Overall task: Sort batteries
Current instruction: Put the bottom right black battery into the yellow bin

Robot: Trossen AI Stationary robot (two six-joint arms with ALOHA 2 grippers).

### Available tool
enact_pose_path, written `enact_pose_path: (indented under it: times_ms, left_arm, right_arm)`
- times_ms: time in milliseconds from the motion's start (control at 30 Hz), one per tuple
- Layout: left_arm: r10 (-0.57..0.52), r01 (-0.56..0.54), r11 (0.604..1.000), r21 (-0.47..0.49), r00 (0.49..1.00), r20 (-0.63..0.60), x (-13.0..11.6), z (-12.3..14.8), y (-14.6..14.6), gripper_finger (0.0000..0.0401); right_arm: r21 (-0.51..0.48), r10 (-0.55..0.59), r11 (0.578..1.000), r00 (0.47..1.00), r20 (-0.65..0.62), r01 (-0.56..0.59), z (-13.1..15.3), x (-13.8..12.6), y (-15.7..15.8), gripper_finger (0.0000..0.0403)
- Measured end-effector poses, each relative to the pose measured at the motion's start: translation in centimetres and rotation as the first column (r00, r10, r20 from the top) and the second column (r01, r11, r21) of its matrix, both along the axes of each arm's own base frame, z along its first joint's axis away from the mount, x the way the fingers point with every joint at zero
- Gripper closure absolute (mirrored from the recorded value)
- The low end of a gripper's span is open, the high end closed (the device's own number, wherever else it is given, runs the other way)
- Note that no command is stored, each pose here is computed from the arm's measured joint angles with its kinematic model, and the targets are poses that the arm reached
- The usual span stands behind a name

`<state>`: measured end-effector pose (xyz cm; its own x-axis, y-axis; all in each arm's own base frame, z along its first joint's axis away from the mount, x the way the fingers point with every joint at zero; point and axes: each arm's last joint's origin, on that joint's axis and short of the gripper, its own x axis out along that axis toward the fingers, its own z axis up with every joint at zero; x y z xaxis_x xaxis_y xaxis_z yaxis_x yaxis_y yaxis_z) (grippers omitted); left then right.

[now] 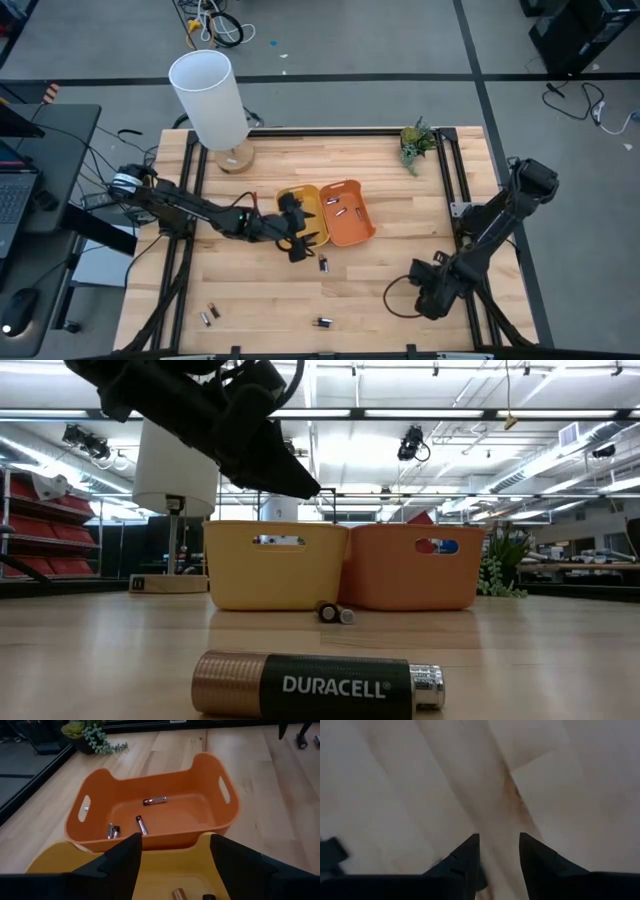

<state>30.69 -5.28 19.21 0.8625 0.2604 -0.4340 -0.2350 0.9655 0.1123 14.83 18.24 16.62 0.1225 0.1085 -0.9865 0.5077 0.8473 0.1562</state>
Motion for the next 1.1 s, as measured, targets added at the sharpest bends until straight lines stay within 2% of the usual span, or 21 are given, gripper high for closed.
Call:
enact_pose_path:
  times_ms: [200,400,600,733,900,1000,1100]
  left_arm:
    - [-0.029,0.029,0.999,0.012,0.999,-0.020,-0.2,-0.1,-0.8,0.0148]
    - [-0.056,0.057,0.998,0.026,0.998,-0.026,-0.4,-0.2,-1.4,0.0148]
    - [-0.063,0.064,0.998,0.028,0.998,-0.029,-0.4,-0.2,-1.6,0.0148]
    - [-0.063,0.063,0.998,0.025,0.998,-0.029,-0.4,-0.2,-1.6,0.0148]
    - [-0.063,0.063,0.998,0.026,0.998,-0.029,-0.4,-0.2,-1.6,0.0148]
    - [-0.063,0.064,0.998,0.026,0.998,-0.029,-0.4,-0.2,-1.6,0.0148]
    - [-0.063,0.064,0.998,0.027,0.998,-0.030,-0.4,-0.2,-1.6,0.0148]
  right_arm:
    - [0.088,-0.101,0.990,0.993,-0.059,0.106,0.7,0.0,1.1,0.0258]
    - [0.054,-0.071,0.995,0.985,-0.155,0.081,-0.8,-0.9,2.2,0.0227]
    - [0.031,-0.055,0.998,0.985,-0.164,0.060,-2.1,-0.9,2.9,0.0191]
    - [0.005,-0.047,0.999,0.983,-0.177,0.049,-3.1,-1.0,3.4,0.0184]
    - [-0.054,-0.059,0.997,0.977,-0.204,0.049,-3.8,-1.0,3.4,0.0220]
    - [-0.074,-0.075,0.995,0.979,-0.187,0.062,-3.7,-0.8,3.0,0.0268]
    - [-0.080,-0.102,0.993,0.982,-0.157,0.090,-3.2,-0.4,2.2,0.0333]
